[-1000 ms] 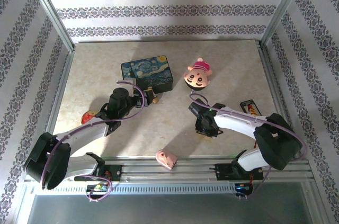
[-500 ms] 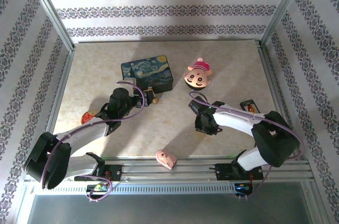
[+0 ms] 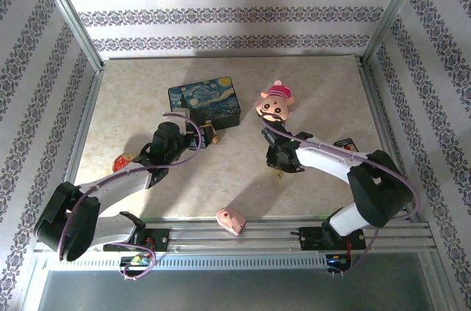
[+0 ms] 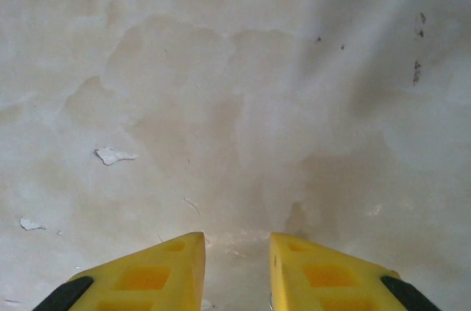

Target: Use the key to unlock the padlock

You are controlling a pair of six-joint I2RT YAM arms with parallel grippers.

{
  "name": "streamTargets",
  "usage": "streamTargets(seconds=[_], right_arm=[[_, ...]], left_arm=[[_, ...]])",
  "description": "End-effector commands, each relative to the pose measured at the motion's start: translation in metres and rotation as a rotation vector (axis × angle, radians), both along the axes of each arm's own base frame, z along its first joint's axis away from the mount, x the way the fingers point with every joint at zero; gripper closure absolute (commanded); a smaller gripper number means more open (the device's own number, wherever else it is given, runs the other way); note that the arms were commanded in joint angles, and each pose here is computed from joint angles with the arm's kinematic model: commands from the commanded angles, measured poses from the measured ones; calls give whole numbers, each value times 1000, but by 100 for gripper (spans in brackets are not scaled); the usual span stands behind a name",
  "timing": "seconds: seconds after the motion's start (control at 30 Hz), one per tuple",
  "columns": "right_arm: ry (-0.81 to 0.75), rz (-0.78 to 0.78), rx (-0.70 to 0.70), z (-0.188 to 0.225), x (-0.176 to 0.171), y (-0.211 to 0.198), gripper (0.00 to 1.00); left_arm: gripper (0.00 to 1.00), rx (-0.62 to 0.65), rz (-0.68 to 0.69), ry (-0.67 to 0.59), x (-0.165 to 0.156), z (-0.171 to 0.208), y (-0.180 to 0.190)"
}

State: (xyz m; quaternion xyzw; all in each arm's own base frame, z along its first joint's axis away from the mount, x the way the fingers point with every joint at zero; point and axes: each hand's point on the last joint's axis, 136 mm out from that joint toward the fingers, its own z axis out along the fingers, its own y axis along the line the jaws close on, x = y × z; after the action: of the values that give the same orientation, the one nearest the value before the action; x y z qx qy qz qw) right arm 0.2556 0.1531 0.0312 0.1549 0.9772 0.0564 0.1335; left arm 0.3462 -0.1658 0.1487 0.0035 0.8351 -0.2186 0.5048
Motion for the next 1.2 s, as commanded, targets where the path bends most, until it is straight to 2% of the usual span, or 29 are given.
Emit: streamTargets(seconds=[0.0,0.17,0.37,0.73,0.83,1.0,1.17], right_arm=[[31,11,-66,0,-3,-12,71],[81,25,-54,-2,-20,-10,71],[160,61,-104,-12,-38,-14,71],[210,123,-102,-17,-37,-5,72],[232,139,-115,-18,-40,-6,76],[268,173,-143,-15,-48,-8,71],[289,205,-172,-11,-54,-9,72]], left_arm=[[1,-5,0,-49,6,16,-4],[1,-5,3,-48,7,16,-4],[1,-6,-5,-42,10,15,-7],[1,-10,-8,-37,12,15,-9],[1,-6,-5,-39,11,15,-8],[1,-3,-5,-40,11,16,-8],[1,-5,-2,-39,11,15,-7]])
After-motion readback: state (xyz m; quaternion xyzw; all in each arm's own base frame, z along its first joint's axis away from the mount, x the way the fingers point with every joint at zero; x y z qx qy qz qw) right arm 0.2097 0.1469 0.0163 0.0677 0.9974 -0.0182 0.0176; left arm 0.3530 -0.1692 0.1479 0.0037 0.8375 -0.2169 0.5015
